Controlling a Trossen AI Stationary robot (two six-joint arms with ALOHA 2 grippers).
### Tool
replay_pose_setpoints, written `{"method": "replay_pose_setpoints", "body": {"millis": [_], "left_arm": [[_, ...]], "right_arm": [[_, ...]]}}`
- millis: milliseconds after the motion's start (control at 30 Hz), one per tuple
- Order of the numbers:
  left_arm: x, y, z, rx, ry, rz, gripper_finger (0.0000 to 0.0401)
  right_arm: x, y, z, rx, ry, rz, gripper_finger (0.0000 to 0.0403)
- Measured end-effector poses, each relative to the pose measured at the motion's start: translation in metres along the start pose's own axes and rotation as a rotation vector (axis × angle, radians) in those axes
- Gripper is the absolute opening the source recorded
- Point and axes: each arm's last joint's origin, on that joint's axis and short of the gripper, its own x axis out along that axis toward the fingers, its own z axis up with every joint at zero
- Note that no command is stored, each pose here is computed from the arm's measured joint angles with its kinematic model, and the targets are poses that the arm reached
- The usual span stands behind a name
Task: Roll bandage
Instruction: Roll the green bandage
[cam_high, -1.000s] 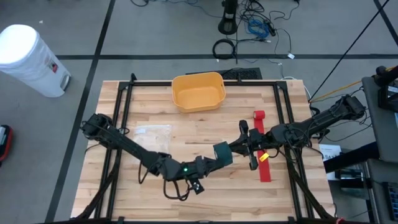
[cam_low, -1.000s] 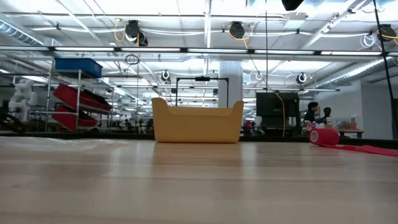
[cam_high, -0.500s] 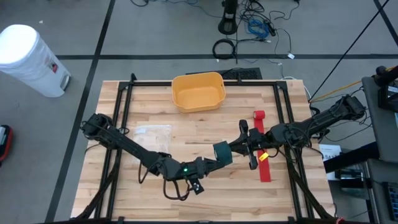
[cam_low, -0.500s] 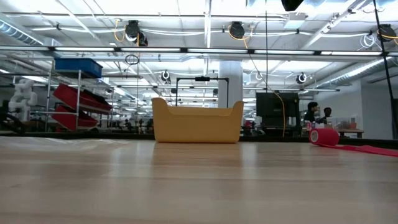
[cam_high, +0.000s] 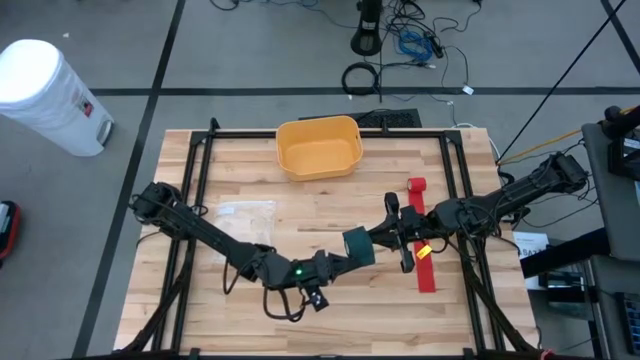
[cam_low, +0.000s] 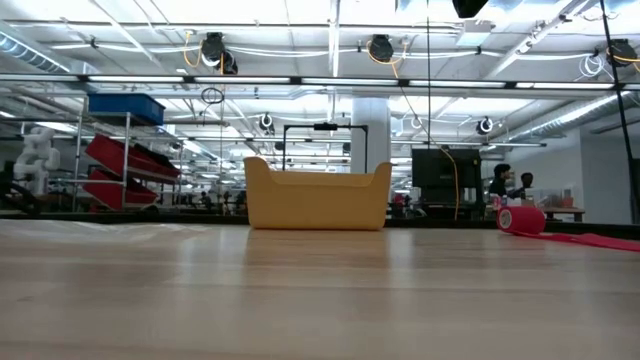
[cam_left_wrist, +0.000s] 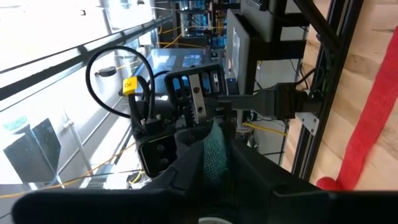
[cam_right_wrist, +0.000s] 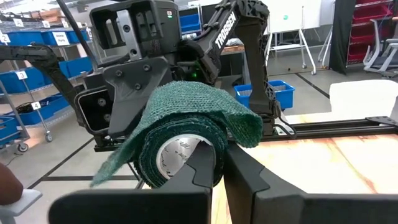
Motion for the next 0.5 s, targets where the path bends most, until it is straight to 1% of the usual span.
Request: {"method": "replay_pose_setpoints", "body": {"millis": [233, 367, 500], "left_arm": [[0.0, 0.0, 0.0, -0.003, 0.001, 0.0, 0.0009], [0.0, 0.001, 0.0, -0.013, 0.001, 0.006, 0.0011], [-0.001, 0.011, -0.001, -0.069, 0.029, 0.098, 0.0008]], "right_arm": [[0.0, 0.0, 0.0, 0.0, 0.0, 0.0, 0.0011], [0.0, 0.0, 0.0, 0.0, 0.0, 0.0, 0.0011], [0.0, 0.0, 0.0, 0.0, 0.002, 0.0, 0.0011]]}}
